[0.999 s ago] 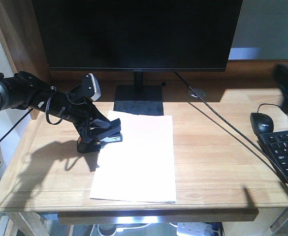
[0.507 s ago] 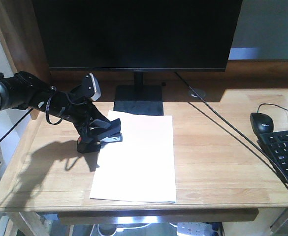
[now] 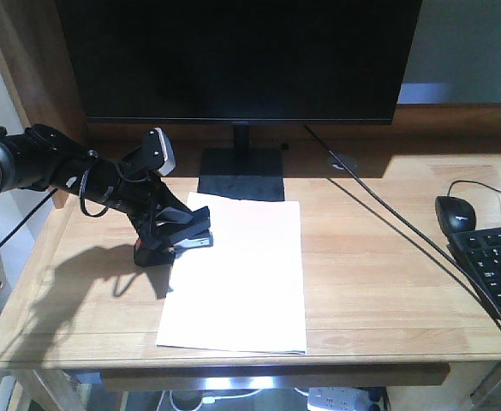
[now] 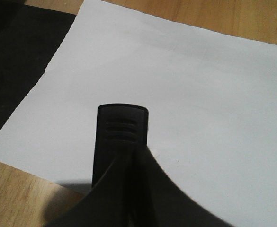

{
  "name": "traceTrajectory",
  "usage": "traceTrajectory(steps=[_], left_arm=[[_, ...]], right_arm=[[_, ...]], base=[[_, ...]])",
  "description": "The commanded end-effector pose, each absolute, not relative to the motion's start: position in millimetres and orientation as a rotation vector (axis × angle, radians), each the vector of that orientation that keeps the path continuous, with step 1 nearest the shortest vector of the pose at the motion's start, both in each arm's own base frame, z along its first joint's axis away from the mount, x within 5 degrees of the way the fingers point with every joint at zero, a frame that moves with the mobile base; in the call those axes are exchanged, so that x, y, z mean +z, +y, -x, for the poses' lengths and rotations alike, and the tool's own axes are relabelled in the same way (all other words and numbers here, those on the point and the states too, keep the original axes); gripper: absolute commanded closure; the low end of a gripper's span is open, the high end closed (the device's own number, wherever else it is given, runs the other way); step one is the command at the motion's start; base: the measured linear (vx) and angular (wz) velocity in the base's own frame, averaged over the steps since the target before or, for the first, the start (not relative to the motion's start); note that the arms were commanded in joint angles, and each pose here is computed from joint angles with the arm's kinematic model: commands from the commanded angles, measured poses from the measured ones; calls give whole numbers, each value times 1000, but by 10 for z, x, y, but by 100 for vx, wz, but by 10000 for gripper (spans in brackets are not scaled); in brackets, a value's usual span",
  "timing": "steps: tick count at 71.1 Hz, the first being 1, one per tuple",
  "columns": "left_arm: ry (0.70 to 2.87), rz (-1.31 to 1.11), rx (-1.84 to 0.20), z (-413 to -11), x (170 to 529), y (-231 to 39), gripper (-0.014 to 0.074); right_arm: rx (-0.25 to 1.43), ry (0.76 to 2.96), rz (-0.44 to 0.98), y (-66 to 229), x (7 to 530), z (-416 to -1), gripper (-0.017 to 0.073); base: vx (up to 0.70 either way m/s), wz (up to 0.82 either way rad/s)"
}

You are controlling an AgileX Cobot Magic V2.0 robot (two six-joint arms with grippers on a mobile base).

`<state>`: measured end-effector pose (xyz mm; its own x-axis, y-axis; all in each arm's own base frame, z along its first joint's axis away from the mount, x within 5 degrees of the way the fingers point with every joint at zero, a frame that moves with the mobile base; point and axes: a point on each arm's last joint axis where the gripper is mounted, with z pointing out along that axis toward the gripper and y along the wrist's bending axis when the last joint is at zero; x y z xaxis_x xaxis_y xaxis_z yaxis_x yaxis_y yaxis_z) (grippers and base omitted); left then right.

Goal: Grab stapler and paper to desk for stapling

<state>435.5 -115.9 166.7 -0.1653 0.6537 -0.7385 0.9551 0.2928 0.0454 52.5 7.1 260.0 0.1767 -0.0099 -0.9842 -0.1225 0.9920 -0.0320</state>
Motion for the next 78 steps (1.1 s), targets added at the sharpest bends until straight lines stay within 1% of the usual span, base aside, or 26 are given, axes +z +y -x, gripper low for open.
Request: traceTrajectory(steps=[1, 78], left_arm=[[1830, -1382, -575, -4362, 2024, -1193, 600], [1830, -1381, -573, -4363, 2024, -1192, 600]], right_arm=[[11, 1366, 135, 50, 2691, -515, -21], [11, 1366, 135, 50, 2691, -515, -21]], base=[[0, 0], [0, 0]])
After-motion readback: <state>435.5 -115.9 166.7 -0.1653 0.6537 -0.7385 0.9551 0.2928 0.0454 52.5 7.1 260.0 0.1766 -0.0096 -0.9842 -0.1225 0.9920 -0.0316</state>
